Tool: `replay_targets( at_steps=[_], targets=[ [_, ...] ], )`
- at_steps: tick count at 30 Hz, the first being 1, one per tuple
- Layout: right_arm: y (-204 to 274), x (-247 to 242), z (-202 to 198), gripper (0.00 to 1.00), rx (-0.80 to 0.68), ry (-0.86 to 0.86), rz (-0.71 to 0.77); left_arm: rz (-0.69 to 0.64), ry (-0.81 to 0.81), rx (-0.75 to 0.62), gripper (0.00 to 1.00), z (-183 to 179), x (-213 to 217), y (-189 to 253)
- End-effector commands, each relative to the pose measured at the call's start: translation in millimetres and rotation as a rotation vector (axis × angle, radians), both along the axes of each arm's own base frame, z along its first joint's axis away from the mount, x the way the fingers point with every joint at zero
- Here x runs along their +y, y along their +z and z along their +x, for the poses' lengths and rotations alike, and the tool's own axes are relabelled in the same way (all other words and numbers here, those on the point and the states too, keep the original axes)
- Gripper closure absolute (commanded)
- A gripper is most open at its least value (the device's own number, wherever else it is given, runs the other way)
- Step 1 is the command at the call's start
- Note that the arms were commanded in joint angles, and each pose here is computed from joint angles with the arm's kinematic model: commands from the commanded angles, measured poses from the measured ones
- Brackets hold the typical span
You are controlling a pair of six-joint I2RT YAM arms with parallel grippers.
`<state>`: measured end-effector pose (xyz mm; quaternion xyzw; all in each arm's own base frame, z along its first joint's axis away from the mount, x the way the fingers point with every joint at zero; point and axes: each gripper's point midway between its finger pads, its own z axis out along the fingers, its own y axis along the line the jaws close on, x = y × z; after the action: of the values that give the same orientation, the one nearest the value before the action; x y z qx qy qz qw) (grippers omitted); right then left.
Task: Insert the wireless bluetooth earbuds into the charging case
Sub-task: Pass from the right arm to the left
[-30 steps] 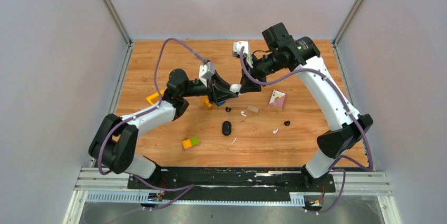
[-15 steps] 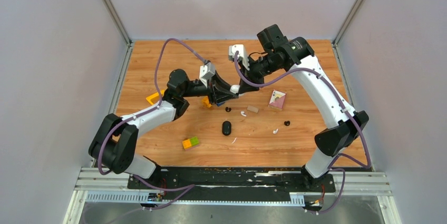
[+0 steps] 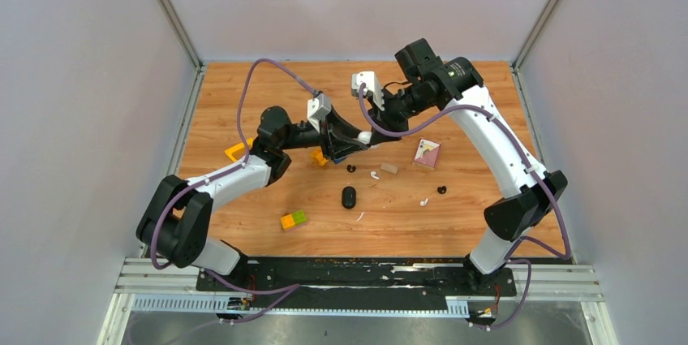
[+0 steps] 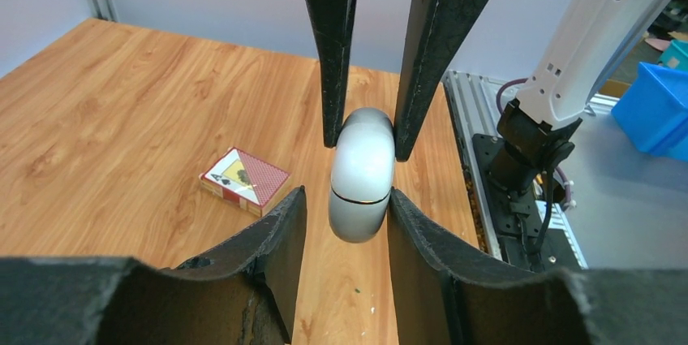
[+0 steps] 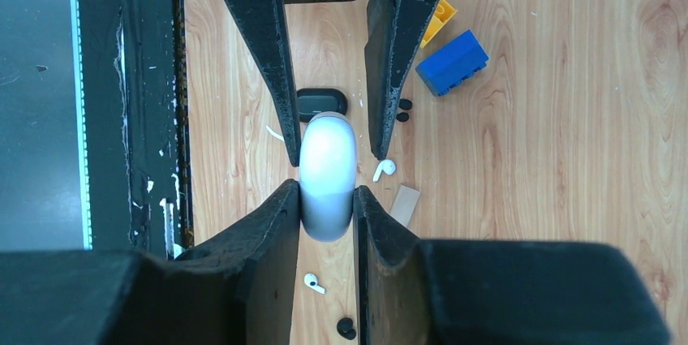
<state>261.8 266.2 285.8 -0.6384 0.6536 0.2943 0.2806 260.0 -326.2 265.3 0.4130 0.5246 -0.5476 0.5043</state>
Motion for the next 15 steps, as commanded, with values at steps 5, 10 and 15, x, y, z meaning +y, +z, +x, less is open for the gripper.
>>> replay_targets(
  at_steps=[5, 10, 15],
  targets=[
    [13.1, 2.6, 2.3, 0.9, -0.049, 0.018, 0.016, -0.013, 0.015, -0.07, 0.54, 4.4, 0.8, 15.5],
    [14.5, 2.3, 3.6, 0.9, -0.057, 0.013, 0.015, -0.008, 0.022, -0.065, 0.57, 5.2, 1.1, 13.0],
    [13.0, 2.6, 3.4, 0.89, -0.05, 0.009, 0.015, -0.011, 0.027, -0.066, 0.6, 5.7, 1.4, 14.0]
  ],
)
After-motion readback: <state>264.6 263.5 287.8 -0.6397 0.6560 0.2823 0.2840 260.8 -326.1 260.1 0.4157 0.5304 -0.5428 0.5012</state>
